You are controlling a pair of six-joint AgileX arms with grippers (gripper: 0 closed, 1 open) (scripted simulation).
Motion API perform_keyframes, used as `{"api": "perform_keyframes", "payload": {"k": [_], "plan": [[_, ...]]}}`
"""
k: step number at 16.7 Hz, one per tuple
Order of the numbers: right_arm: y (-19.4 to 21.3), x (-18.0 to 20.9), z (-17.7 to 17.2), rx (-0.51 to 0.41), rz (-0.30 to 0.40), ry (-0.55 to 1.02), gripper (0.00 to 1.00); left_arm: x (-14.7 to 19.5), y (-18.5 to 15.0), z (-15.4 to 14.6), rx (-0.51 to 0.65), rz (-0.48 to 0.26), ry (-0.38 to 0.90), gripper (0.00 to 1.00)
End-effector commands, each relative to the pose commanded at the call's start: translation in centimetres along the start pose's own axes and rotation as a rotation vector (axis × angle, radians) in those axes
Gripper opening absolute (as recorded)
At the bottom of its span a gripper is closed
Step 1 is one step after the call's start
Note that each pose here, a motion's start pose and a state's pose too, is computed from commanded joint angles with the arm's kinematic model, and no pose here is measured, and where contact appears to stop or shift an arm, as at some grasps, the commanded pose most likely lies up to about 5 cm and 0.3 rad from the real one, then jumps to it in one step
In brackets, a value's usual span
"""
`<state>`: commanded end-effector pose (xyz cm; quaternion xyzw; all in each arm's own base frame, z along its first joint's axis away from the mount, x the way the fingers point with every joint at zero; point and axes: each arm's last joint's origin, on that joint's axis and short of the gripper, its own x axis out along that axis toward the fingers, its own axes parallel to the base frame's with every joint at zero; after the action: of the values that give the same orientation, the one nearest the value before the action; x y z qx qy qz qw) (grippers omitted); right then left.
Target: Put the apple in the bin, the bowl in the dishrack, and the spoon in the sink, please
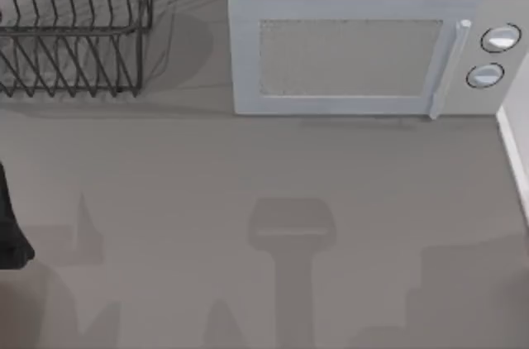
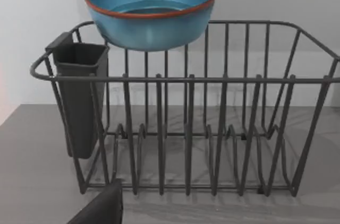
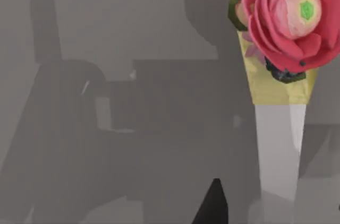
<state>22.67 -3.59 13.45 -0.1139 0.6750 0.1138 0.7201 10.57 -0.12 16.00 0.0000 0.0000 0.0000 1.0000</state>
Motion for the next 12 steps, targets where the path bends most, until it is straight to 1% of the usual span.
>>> {"api": "perform_keyframes", "payload": {"k": [5, 8, 12], "plan": [[0.2, -4.3, -0.1, 0.002, 0.035, 0.065, 0.00, 0.0, 0.0, 0.0, 0.000, 0.000, 0.000, 1.00], [0.3, -7.4, -0.2, 0.003, 0.017, 0.031, 0.00, 0.0, 0.0, 0.0, 0.000, 0.000, 0.000, 1.00], [0.3, -8.0, -0.2, 0.004, 0.010, 0.020, 0.00, 0.0, 0.0, 0.0, 0.000, 0.000, 0.000, 1.00]]}}
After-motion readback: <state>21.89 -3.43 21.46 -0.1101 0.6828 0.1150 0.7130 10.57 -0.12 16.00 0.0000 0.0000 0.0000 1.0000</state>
